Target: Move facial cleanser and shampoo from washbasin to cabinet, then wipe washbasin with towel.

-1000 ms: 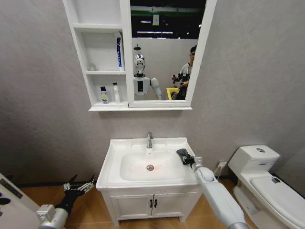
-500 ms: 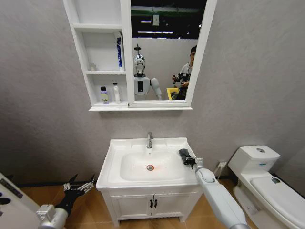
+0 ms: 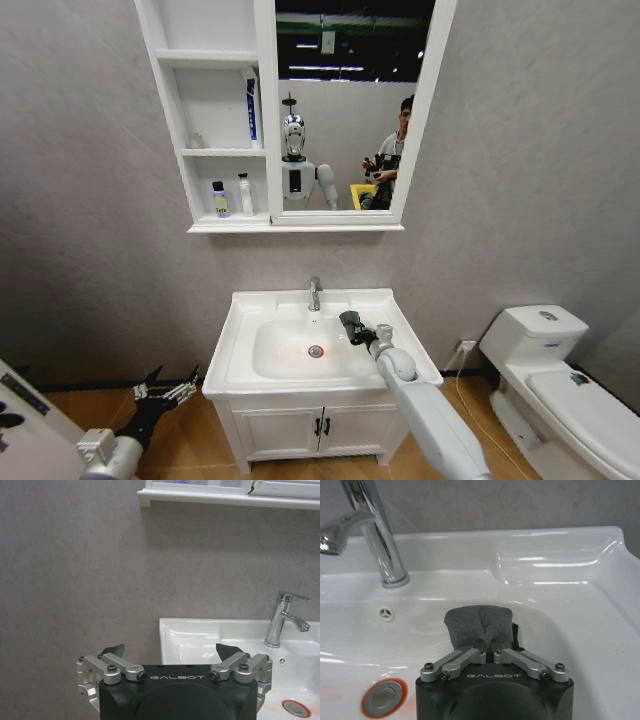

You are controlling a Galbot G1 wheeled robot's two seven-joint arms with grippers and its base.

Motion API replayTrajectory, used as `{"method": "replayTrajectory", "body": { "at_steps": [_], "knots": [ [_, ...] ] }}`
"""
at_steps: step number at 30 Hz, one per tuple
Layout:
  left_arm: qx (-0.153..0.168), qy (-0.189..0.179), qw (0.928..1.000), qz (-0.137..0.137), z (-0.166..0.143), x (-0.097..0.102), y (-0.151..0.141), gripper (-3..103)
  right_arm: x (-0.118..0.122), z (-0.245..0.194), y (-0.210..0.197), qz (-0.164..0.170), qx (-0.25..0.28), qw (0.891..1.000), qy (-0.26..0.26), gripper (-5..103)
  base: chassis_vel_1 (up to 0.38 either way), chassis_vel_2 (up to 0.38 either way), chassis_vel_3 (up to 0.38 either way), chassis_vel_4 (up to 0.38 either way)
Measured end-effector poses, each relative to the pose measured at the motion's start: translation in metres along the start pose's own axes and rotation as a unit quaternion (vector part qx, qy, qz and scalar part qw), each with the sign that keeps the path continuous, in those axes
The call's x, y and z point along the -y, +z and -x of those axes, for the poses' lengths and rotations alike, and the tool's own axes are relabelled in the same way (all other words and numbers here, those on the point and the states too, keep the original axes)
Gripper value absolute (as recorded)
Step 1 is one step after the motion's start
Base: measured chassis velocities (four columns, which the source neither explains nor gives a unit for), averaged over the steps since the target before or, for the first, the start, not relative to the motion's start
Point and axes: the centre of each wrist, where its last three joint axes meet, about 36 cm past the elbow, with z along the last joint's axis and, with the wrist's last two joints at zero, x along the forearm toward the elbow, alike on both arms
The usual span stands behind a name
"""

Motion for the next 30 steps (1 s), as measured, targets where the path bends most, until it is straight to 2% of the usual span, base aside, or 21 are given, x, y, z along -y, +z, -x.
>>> {"method": "replayTrajectory", "body": {
  "at_steps": [8,18,22,26,27,30],
  "knots": [
    [0.0,0.0,1.0,0.0,0.0,0.0,0.0,100,0.005,0.024,0.02,-0.013,-0.045,0.999,0.016,2,0.0,0.0,0.0,0.0],
    [0.0,0.0,1.0,0.0,0.0,0.0,0.0,100,-0.008,0.058,0.031,0.02,-0.078,0.997,0.009,2,0.0,0.0,0.0,0.0],
    [0.0,0.0,1.0,0.0,0.0,0.0,0.0,100,-0.025,0.064,0.028,0.035,-0.083,0.996,-0.006,2,0.0,0.0,0.0,0.0],
    [0.0,0.0,1.0,0.0,0.0,0.0,0.0,100,-0.061,0.065,0.016,0.059,-0.092,0.993,-0.039,2,0.0,0.0,0.0,0.0],
    [0.0,0.0,1.0,0.0,0.0,0.0,0.0,100,-0.061,0.065,0.016,0.059,-0.092,0.993,-0.039,2,0.0,0.0,0.0,0.0],
    [0.0,0.0,1.0,0.0,0.0,0.0,0.0,100,-0.096,0.067,0.011,0.109,-0.11,0.985,-0.072,2,0.0,0.0,0.0,0.0]
  ]
}}
